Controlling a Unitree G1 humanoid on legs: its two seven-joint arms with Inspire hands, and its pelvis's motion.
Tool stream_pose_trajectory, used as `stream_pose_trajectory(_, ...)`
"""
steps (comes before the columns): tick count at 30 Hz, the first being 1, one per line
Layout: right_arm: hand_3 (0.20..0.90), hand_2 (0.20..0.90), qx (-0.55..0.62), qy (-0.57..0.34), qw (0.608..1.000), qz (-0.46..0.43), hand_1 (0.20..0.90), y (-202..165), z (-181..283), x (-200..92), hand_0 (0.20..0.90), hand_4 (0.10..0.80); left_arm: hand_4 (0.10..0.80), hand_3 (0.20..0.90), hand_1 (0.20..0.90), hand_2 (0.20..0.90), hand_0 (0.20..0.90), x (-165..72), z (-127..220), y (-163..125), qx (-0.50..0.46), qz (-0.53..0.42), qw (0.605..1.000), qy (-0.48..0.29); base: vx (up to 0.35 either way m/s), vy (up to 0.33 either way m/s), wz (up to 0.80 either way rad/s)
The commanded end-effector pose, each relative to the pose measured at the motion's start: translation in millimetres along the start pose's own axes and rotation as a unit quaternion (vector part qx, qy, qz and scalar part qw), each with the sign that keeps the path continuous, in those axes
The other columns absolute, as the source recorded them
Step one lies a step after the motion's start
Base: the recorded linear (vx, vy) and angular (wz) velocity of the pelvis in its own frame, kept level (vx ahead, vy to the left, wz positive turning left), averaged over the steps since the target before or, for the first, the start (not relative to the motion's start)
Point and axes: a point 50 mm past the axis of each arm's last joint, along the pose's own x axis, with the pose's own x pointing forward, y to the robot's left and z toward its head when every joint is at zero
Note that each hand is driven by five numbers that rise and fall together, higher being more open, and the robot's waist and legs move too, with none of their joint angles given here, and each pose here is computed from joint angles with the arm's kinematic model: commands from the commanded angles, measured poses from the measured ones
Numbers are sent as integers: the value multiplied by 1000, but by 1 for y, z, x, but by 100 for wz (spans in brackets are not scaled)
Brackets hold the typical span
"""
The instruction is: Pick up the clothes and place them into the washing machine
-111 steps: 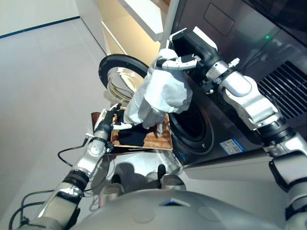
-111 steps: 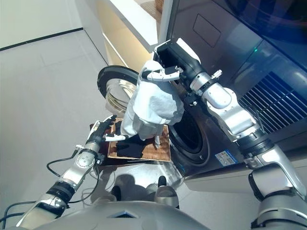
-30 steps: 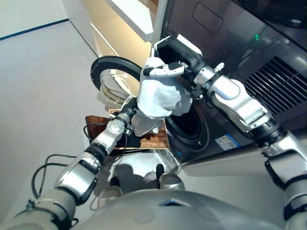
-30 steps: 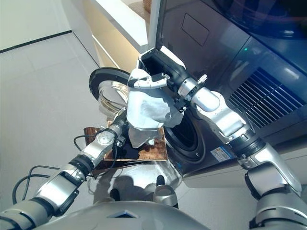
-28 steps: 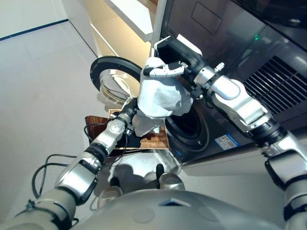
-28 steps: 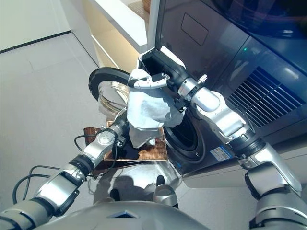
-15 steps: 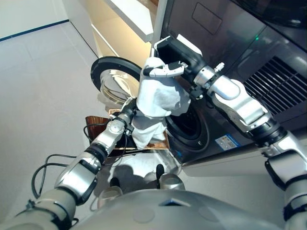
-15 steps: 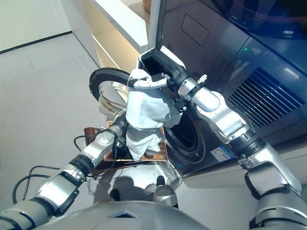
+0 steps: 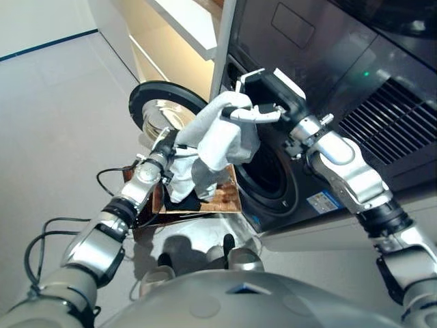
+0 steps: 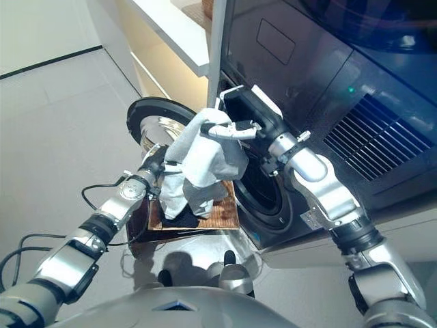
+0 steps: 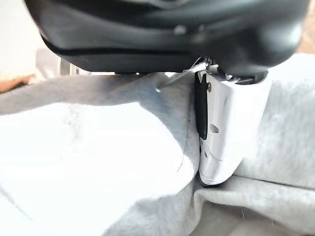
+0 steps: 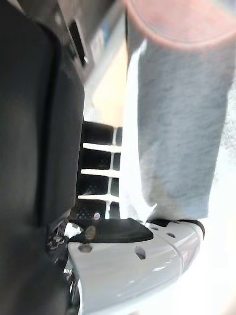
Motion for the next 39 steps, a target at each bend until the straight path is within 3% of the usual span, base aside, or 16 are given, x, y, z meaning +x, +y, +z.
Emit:
stream_pose_trajectory(1, 200, 200, -37, -121, 989, -82, 200, -32, 45, 6, 200, 300, 300, 200, 200, 200, 200, 11, 75, 36, -2, 66, 987, -146, 15, -6, -6)
stream_pose_trajectory(13, 200, 200, -56, -36, 994, -87, 200, -11, -3, 8, 200, 300, 300, 200, 200, 200, 200, -6, 61, 74, -35, 152, 976, -152, 1, 0, 1)
stream_pose_trajectory(23, 200, 200, -80, 82, 993, -34, 200, 20, -56, 13, 200, 300, 300, 200, 200, 200, 200, -10, 86, 83, -38, 174, 963, -200, -4, 5, 6)
stream_pose_trajectory(27, 200, 200, -87, 136, 987, -4, 200, 38, -80, 13, 200, 300, 300, 200, 200, 200, 200, -10, 99, 74, -48, 162, 960, -225, 0, 0, 0)
stream_pose_trajectory(39, 200, 200, -200, 179, 961, 59, 200, 59, -95, 26, 200, 300, 300, 200, 200, 200, 200, -7, 115, 52, -64, 133, 957, -250, 0, 0, 0)
